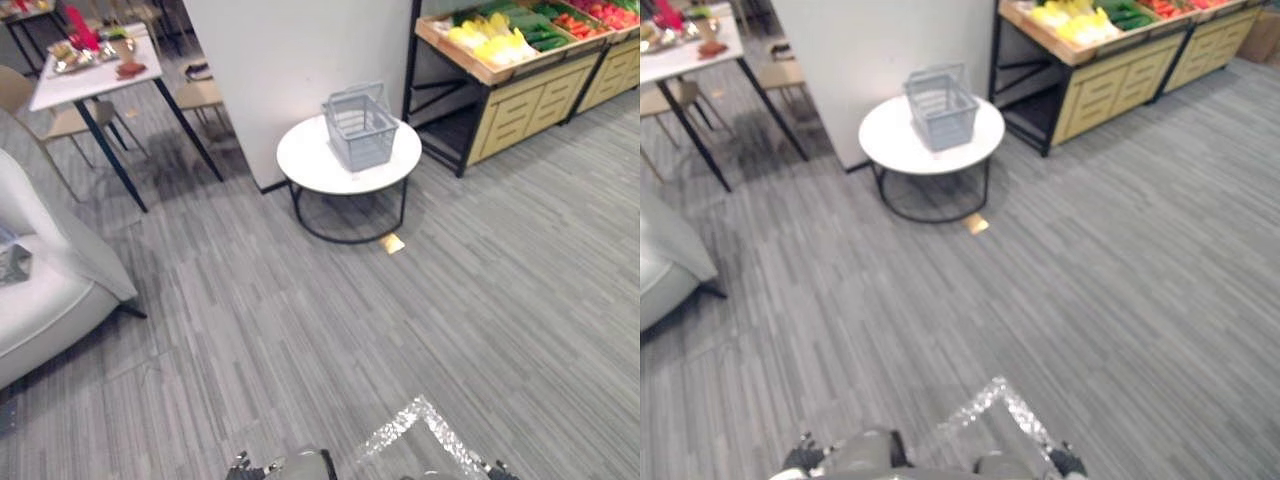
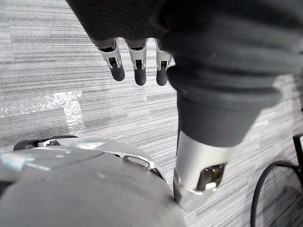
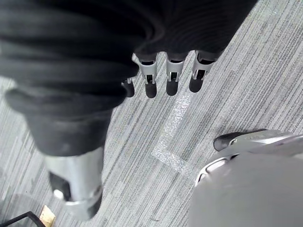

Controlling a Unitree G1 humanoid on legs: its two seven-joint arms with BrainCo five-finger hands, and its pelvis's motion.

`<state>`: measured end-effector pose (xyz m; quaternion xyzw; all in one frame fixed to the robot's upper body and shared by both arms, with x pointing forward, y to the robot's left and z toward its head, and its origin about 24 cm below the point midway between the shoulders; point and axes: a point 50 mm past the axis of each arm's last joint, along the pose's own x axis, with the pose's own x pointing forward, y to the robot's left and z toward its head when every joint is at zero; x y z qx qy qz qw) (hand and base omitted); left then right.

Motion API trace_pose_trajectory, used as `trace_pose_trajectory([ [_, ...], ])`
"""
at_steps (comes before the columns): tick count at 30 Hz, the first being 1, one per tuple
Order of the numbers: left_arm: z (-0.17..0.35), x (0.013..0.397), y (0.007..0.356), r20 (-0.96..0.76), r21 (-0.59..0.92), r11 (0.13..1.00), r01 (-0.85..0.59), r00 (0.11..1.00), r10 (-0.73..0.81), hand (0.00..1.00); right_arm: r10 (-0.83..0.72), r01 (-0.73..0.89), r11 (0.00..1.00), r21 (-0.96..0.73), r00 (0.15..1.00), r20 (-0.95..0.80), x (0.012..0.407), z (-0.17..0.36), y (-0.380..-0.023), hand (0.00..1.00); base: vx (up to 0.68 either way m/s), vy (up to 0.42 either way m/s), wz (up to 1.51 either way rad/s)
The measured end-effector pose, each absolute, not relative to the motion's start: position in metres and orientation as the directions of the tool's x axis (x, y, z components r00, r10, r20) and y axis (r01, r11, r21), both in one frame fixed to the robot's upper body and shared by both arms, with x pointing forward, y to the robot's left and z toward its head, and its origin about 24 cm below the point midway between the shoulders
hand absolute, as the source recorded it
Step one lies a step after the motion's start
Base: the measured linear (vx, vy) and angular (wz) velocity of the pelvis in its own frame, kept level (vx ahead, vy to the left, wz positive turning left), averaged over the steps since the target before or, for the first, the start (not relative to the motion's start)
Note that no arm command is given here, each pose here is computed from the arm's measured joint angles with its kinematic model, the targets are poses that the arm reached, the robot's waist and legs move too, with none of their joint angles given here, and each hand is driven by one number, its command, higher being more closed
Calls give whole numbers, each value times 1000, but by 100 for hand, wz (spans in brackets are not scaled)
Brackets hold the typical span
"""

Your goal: Pick vegetable in the basket

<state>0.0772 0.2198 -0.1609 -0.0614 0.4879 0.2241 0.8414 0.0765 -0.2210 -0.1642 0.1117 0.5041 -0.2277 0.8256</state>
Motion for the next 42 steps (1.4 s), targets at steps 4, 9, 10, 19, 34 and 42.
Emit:
trace_pose_trajectory([
  [4,-162,72,219,-857,114,887,-447,408,315,0,-248,438,898,-47,414,-876,87,-162,-221,0,148,96,-22],
  [9,-167,52,214,-880,129,869,-477,350,323,0,-221,356,933,-45,473,-853,101,-159,-215,0,371,286,-25],
  [10,-167,49,215,-882,134,870,-474,344,323,0,-216,348,937,-42,478,-852,102,-159,-213,0,425,303,-45],
  [19,-163,57,226,-864,166,879,-446,365,348,0,-148,273,962,4,534,-832,124,-156,-193,0,394,273,-25],
  [34,-160,82,219,-839,139,909,-393,441,319,0,-238,348,935,-64,487,-840,100,-157,-218,0,266,-22,9],
  [42,-163,85,197,-848,57,891,-450,449,281,0,-253,348,935,-76,498,-830,103,-155,-227,0,582,-361,23],
])
